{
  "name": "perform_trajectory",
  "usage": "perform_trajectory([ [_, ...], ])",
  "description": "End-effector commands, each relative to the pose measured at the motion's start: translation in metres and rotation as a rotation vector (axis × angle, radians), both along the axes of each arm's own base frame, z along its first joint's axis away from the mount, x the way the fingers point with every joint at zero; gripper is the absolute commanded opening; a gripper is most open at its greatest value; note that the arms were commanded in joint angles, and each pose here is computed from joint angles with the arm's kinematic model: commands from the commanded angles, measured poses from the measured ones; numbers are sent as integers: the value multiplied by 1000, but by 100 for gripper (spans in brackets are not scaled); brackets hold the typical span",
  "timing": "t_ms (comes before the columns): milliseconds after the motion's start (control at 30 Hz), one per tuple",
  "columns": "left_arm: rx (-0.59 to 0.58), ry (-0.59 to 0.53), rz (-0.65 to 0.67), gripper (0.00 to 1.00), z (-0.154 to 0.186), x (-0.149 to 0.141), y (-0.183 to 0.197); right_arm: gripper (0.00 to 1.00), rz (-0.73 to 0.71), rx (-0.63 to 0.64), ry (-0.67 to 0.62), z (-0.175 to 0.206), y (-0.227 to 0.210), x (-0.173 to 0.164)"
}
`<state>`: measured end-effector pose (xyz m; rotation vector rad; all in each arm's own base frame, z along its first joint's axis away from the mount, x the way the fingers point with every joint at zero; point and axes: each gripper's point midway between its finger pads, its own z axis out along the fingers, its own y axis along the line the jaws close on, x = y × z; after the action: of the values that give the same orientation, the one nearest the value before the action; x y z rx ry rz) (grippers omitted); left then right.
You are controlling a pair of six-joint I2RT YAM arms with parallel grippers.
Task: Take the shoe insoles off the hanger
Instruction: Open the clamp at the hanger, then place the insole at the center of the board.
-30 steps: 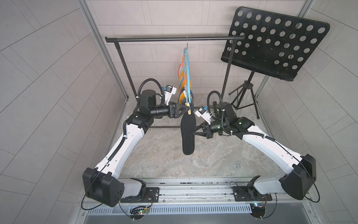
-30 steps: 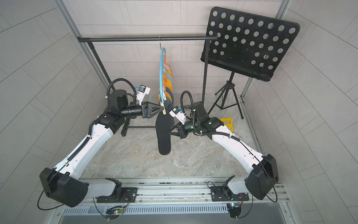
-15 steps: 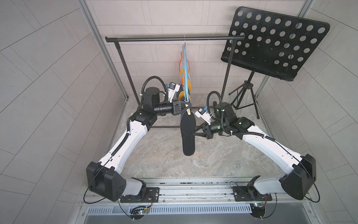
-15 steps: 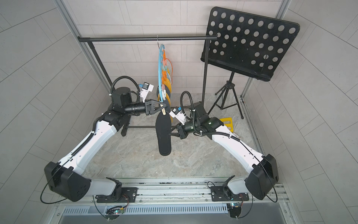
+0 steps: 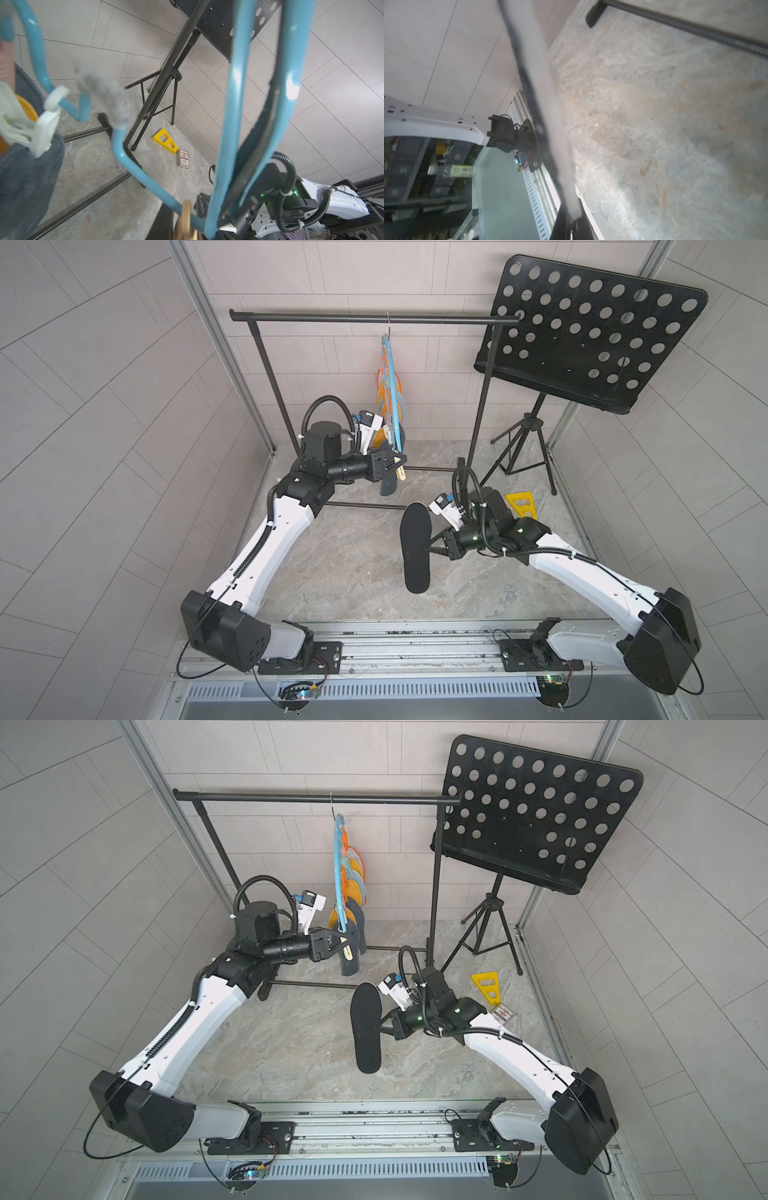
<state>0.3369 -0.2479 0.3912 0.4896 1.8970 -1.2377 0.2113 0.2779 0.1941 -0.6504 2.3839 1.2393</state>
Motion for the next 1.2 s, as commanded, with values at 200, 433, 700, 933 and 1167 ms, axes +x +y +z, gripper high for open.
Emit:
perform_trajectory([
  [200,27,13,51,0,5,0,8,0,-145,7,163,-52,102,19],
  [433,14,31,85,0,8,-8,14,0,-93,31,273,-79,239,46],
  [700,55,38,98,0,-7,-14,20,0,-57,16,359,-118,329,59],
  [933,67,55,94,0,-17,-14,20,0,-36,13,446,-144,366,60],
  [1167,105,71,102,0,-33,-17,23,17,-84,-69,463,-160,358,60],
])
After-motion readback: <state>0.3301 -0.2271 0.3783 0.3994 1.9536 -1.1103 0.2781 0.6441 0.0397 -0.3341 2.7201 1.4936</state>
